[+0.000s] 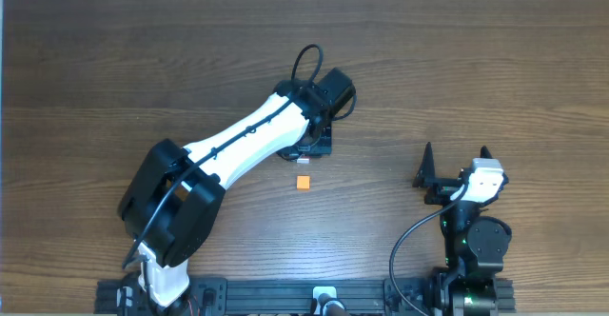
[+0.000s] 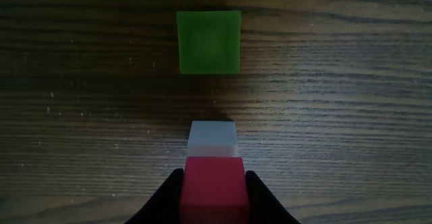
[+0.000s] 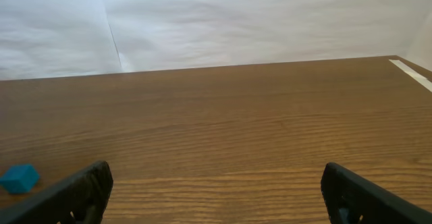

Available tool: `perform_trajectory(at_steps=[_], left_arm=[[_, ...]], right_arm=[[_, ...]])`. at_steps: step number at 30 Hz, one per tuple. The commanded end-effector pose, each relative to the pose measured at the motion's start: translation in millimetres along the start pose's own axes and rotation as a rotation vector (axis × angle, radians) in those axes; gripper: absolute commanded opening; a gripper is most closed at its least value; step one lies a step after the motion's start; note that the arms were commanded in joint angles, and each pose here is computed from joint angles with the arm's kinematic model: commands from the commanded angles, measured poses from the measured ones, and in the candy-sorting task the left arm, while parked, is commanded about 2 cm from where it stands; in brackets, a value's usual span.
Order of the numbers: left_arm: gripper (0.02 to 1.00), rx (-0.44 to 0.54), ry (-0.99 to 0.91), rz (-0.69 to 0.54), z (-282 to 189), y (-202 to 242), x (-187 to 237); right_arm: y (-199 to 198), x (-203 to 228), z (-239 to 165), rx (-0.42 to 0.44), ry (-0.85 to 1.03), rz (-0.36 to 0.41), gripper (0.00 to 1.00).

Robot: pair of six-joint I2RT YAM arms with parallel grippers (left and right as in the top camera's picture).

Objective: Stack Cubes

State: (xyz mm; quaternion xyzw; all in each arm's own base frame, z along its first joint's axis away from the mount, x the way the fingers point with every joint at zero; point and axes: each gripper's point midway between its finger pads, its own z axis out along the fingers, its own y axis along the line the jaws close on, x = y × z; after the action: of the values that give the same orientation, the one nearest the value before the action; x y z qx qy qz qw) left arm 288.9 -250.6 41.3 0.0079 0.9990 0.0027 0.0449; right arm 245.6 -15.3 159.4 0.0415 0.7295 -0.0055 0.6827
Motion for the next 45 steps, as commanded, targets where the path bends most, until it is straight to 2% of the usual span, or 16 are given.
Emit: perform_trajectory(at_steps=[1, 45], left_arm=[[0.040, -0.024, 0.002, -0.007, 3.9, 6.2, -5.3], [0.042, -0.010, 0.020, -0.030, 13.1, 3.2, -2.6]], right_arm=[[-0.3, 3.7, 0.5, 0.001, 0.011, 0.005, 0.993], [-0.3, 3.6, 0.5, 0.001, 0.011, 0.005, 0.991]])
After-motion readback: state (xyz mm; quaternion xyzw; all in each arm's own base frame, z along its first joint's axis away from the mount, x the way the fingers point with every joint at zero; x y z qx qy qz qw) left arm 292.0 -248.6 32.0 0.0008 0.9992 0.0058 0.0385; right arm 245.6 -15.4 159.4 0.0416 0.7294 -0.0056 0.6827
